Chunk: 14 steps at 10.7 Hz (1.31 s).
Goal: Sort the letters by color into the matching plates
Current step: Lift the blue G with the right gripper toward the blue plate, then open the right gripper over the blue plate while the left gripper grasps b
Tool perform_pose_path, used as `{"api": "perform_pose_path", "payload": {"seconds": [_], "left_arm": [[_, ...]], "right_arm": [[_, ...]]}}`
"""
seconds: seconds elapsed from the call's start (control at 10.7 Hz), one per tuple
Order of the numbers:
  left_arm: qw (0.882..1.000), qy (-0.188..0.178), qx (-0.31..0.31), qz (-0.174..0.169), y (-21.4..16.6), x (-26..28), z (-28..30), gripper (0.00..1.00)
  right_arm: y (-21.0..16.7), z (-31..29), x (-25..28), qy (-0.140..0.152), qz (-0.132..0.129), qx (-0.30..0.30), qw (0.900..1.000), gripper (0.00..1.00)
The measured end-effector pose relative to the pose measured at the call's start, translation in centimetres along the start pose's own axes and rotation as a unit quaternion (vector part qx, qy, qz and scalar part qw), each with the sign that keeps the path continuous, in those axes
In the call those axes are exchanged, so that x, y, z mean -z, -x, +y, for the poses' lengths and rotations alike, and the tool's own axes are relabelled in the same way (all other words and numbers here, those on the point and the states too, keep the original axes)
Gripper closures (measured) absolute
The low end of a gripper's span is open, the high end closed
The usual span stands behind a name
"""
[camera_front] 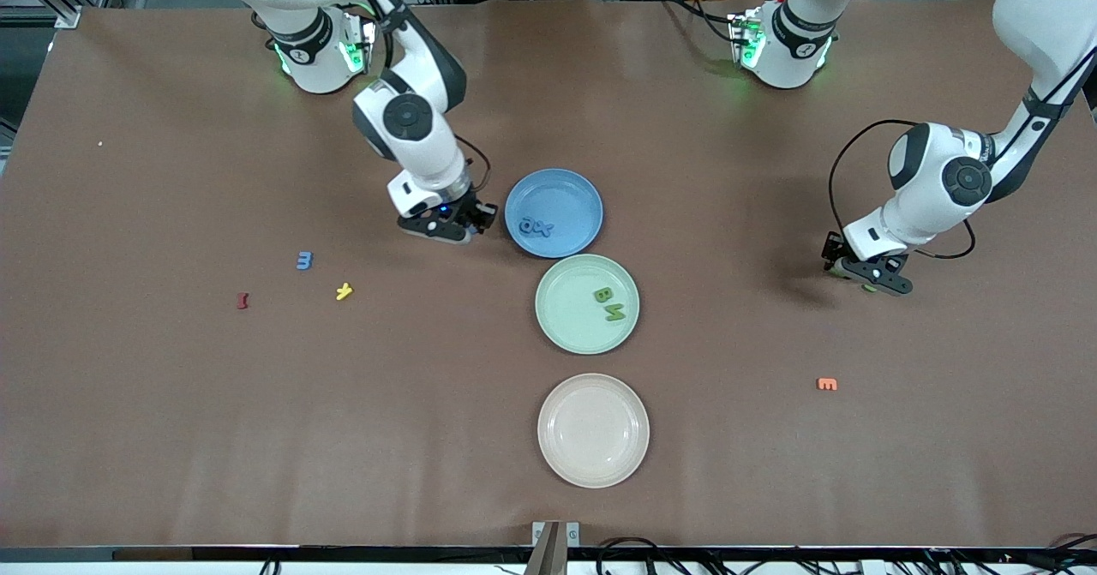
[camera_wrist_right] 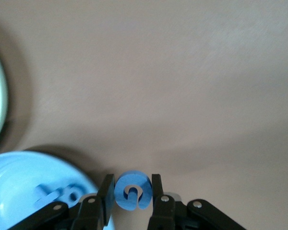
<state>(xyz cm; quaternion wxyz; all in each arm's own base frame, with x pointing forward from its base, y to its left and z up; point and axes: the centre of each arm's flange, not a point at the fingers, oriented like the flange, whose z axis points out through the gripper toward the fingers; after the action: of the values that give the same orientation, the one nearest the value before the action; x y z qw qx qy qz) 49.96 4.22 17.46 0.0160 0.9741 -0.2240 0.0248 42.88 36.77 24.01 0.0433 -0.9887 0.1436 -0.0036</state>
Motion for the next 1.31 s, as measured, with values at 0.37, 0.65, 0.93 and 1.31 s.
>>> {"api": "perform_pose_path", "payload": {"seconds": [0.37,0.65,0.93,1.31], "left_arm": [[1.000,-0.003,0.001,0.002,-0.1,0.2,-0.2,0.63],[1.000,-0.005,0.002,0.007,-0.5,0.5,-0.6,0.63],[1.000,-0.015,0.007,0.024,-2.7,1.7,-0.4,0.63],[0.998,-0.025,0.049,0.020,-7.6,3.4,3.7,0.63]], "right_arm": [[2.7,-7.5,-0.4,0.024,-0.029,-0.017,0.999,0.65],[3.7,-9.4,-2.2,0.025,-0.039,-0.009,0.999,0.65],[3.7,-10.0,-3.5,0.027,-0.045,-0.009,0.999,0.60],[3.1,-9.9,-3.6,0.029,-0.042,-0.012,0.999,0.27]]}}
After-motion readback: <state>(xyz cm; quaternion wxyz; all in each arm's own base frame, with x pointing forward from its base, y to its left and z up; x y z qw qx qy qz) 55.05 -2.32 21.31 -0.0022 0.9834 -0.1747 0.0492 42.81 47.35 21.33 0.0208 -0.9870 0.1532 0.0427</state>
